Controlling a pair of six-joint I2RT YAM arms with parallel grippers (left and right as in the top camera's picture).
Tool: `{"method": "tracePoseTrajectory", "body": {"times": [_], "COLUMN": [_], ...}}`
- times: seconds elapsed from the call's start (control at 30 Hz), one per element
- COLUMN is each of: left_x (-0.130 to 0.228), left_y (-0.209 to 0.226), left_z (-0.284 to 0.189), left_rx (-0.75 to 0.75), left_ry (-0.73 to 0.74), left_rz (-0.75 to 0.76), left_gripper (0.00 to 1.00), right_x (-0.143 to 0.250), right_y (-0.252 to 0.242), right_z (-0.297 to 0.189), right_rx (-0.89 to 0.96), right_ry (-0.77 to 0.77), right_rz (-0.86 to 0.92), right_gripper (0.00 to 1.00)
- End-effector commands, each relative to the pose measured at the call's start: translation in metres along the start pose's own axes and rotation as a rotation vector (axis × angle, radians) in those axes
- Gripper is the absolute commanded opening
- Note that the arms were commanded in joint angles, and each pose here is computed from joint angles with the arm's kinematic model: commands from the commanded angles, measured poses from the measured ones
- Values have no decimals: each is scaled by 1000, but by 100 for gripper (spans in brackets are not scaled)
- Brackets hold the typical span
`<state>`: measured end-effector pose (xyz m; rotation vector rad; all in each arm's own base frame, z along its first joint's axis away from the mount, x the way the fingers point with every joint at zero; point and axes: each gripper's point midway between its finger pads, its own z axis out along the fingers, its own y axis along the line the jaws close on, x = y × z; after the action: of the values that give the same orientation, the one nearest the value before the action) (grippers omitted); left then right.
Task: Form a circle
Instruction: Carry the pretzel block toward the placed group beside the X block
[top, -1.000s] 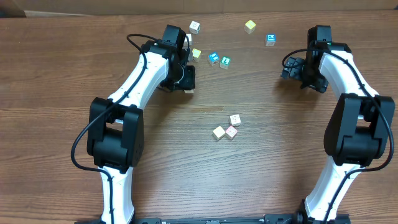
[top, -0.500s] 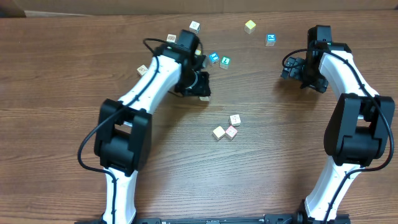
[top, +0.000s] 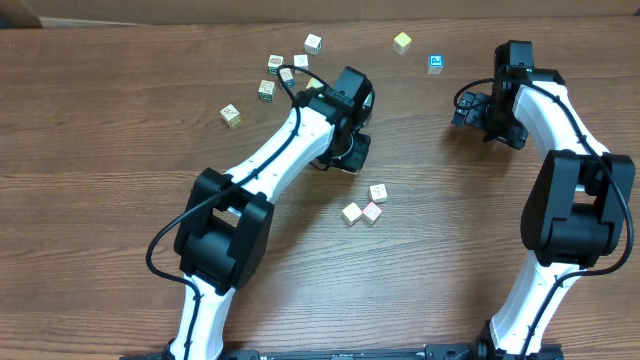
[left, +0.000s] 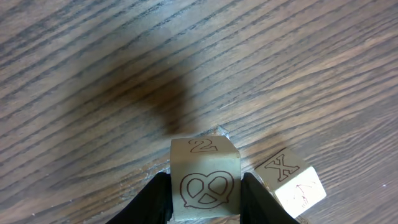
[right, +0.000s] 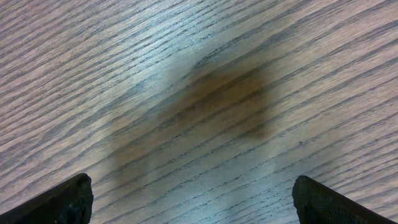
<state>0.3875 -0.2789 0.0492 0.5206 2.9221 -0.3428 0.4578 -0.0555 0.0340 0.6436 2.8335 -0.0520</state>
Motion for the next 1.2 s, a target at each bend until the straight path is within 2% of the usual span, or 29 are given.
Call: {"method": "tracePoseTrajectory", "body": {"times": [0.0, 0.47, 0.87, 1.17], "left_x": [-5, 13, 22, 25], "left_y": [1, 4, 4, -9], "left_z": [1, 12, 16, 18], "left_rx": [-36, -45, -42, -31], "left_ry": [-13, 41, 66, 70], "left_rz": [-14, -54, -13, 174], "left_gripper": [29, 29, 29, 29], "right_x": [-7, -7, -7, -7], "right_y": [0, 0, 0, 0], "right_z": [-7, -7, -7, -7], "right_rx": [-5, -5, -5, -5], "right_ry": [-26, -25, -26, -25], "right_rz": [4, 4, 4, 4], "right_gripper": [100, 100, 100, 100]}}
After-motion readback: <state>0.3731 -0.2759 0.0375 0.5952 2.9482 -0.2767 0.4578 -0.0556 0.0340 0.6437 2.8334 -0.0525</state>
